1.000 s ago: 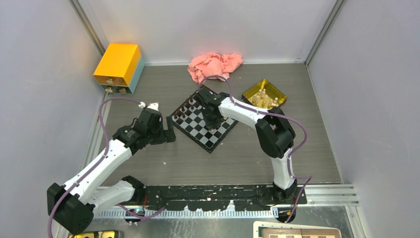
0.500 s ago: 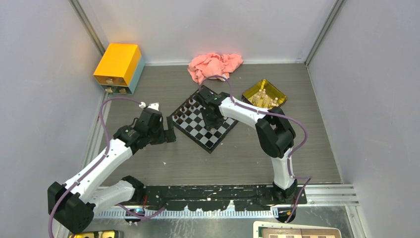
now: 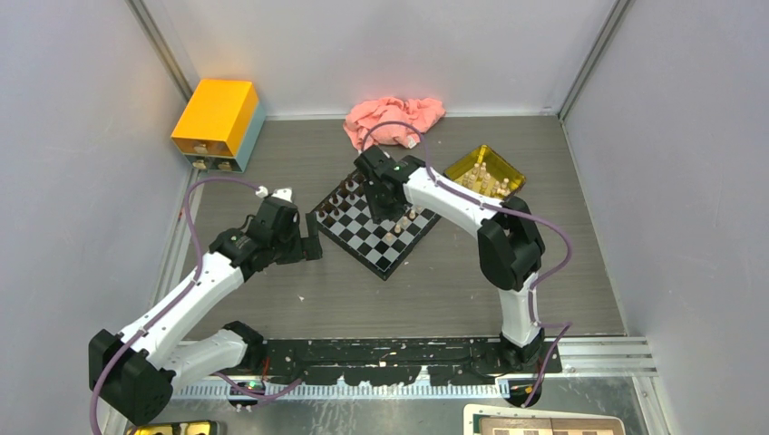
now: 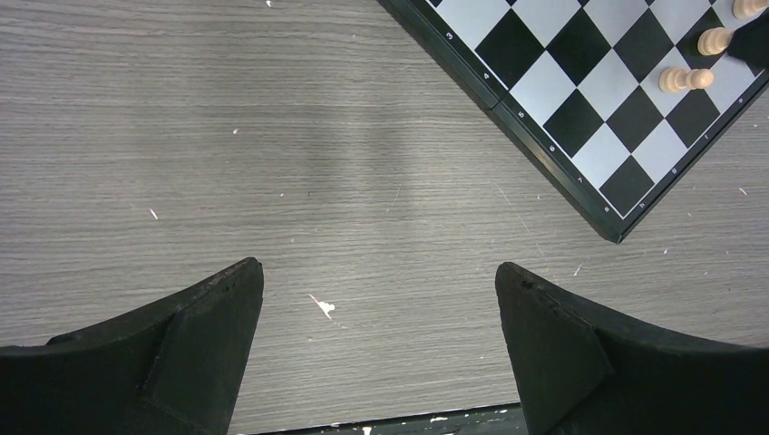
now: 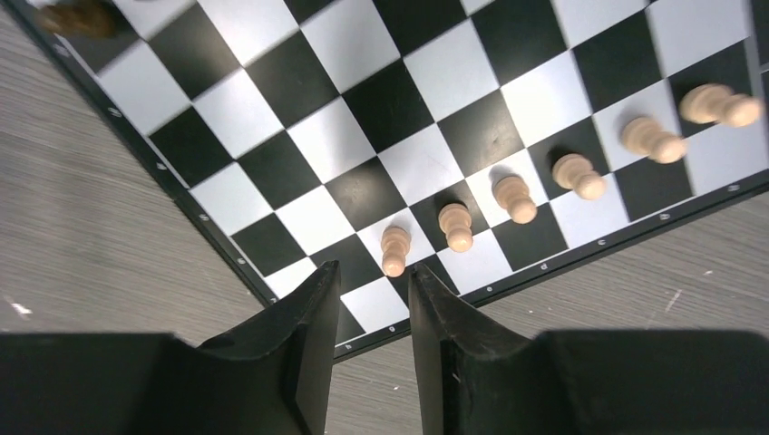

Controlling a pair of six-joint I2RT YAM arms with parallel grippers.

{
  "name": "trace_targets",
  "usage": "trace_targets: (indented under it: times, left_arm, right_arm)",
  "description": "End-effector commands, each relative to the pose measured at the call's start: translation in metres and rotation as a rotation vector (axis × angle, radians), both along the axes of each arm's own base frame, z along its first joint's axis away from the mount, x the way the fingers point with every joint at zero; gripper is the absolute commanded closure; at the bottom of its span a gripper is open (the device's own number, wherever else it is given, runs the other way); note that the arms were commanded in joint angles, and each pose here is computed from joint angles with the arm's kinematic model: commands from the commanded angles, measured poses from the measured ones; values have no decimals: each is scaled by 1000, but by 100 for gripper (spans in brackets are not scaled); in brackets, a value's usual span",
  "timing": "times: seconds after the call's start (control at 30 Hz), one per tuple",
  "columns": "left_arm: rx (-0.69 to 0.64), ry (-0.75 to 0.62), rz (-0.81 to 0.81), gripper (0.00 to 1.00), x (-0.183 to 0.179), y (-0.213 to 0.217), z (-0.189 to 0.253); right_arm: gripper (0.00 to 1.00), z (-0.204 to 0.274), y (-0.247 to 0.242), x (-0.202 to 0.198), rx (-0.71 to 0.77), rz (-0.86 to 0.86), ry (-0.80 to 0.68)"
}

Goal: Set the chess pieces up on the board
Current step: Move the chess piece to the chessboard, then pick up the chess piece from the storage box.

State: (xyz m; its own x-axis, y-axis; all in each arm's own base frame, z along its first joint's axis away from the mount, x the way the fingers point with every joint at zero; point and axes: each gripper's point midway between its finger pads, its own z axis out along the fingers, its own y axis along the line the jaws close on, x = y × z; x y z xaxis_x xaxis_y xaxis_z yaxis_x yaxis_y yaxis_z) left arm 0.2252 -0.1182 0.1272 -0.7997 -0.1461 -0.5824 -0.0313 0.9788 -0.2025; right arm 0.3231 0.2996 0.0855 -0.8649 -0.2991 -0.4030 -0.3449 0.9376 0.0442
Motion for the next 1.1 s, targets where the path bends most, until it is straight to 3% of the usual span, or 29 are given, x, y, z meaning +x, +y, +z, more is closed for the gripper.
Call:
trace_targets:
  times: [0.0, 0.27, 0.57, 1.07]
  left_arm:
    - [-27, -40, 8, 0, 10, -4, 9]
    - [-11, -37, 17, 0, 9, -1, 8]
    - [27, -23, 41, 0, 11, 5, 6]
    - [52, -1, 46, 0, 15, 5, 5]
  right_arm:
    - [60, 82, -8, 31, 80, -62, -189]
    - [56, 113, -100, 103, 106, -304, -284]
    - [53, 100, -185, 155, 81, -489, -287]
    - [53, 46, -237, 174, 67, -613, -182]
